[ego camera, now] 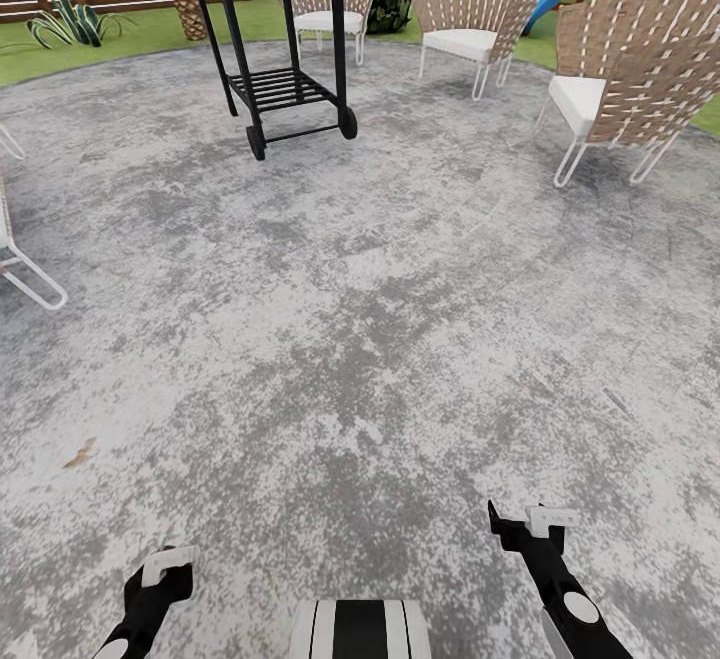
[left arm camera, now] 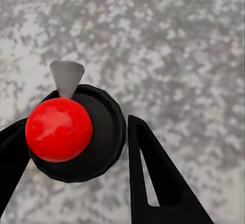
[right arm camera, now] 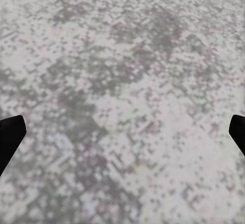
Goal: In the garden, pick up the pesticide atomizer on the floor and spray pesticide onto both trees until each tree trunk is fully covered.
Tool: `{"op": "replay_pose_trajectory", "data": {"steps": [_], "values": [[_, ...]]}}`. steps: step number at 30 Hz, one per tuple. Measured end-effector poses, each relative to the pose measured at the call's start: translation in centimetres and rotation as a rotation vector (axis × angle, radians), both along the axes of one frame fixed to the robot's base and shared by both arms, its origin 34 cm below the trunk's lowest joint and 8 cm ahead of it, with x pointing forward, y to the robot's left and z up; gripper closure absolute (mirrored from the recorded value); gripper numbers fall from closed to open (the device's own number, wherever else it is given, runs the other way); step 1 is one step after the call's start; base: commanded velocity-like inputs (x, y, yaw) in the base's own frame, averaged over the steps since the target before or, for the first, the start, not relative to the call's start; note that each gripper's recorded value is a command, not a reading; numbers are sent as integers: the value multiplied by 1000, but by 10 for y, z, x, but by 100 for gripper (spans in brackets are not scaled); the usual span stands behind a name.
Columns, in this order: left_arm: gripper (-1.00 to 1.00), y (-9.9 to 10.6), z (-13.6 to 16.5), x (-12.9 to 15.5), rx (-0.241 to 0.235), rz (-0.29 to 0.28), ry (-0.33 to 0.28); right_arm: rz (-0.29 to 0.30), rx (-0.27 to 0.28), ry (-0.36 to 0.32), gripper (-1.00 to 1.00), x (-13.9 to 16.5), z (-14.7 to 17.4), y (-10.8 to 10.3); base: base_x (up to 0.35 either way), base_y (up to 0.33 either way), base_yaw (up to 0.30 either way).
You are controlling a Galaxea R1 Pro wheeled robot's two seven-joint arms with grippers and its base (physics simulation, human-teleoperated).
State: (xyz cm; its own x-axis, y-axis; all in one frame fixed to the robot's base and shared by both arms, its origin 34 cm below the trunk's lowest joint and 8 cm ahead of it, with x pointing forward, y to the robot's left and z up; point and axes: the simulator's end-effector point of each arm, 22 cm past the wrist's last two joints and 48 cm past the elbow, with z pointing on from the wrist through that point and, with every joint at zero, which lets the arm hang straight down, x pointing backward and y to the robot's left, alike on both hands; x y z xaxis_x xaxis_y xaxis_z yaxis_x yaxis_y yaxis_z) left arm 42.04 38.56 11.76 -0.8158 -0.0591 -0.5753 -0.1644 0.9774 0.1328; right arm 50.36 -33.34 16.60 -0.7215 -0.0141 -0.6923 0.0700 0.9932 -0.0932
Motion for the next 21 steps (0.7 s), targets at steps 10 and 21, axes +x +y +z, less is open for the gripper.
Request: {"op": "replay_pose_trajectory", "data": {"steps": [10, 21], "values": [[100, 0, 6, 6, 4, -3, -27, -1, 0, -8, -100, 3, 4, 0, 0, 0, 0], [100, -1, 22, 22, 3, -3, -71, 0, 0, -53, -100, 17, 24, 0, 0, 0, 0]]}}
